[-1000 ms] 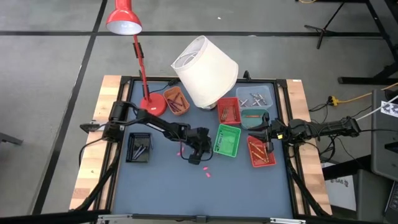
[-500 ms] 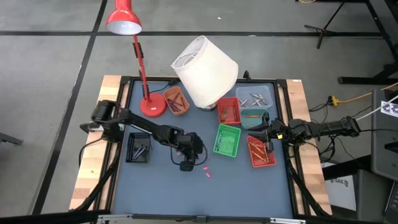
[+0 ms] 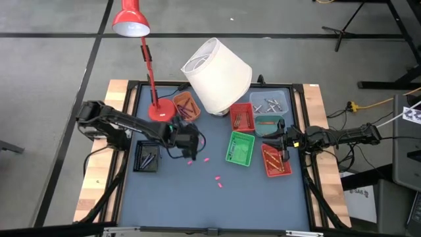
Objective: Sort crayons
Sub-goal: Put the violet crayon into the orange bin
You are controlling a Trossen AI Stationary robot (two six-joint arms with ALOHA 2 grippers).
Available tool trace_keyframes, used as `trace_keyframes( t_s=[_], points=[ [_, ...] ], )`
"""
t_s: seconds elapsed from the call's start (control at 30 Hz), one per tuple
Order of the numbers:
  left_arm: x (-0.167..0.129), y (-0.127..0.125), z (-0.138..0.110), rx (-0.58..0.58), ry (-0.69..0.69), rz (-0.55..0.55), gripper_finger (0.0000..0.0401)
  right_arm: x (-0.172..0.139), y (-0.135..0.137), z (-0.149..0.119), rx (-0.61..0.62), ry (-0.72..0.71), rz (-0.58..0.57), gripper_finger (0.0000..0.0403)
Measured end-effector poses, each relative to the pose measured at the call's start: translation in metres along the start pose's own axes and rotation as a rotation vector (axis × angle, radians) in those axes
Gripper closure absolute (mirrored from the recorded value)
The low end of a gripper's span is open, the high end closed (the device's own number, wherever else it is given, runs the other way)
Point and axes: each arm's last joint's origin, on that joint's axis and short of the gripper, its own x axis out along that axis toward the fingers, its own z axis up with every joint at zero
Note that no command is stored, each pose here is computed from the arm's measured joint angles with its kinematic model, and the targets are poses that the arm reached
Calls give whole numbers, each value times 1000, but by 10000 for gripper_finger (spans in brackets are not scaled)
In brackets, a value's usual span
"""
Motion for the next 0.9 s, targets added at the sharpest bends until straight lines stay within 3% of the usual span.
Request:
trace_keyframes(
  t_s=[0.33, 0.67, 0.9],
  points=[
    [17, 52, 0, -31, 105, 251, 396, 0, 0, 0, 0, -1, -2, 303],
    [40, 104, 3, -156, 188, 346, 393, 0, 0, 0, 0, -1, -2, 303],
    [48, 121, 3, -225, 211, 341, 352, 0, 0, 0, 0, -1, -2, 303]
  ],
)
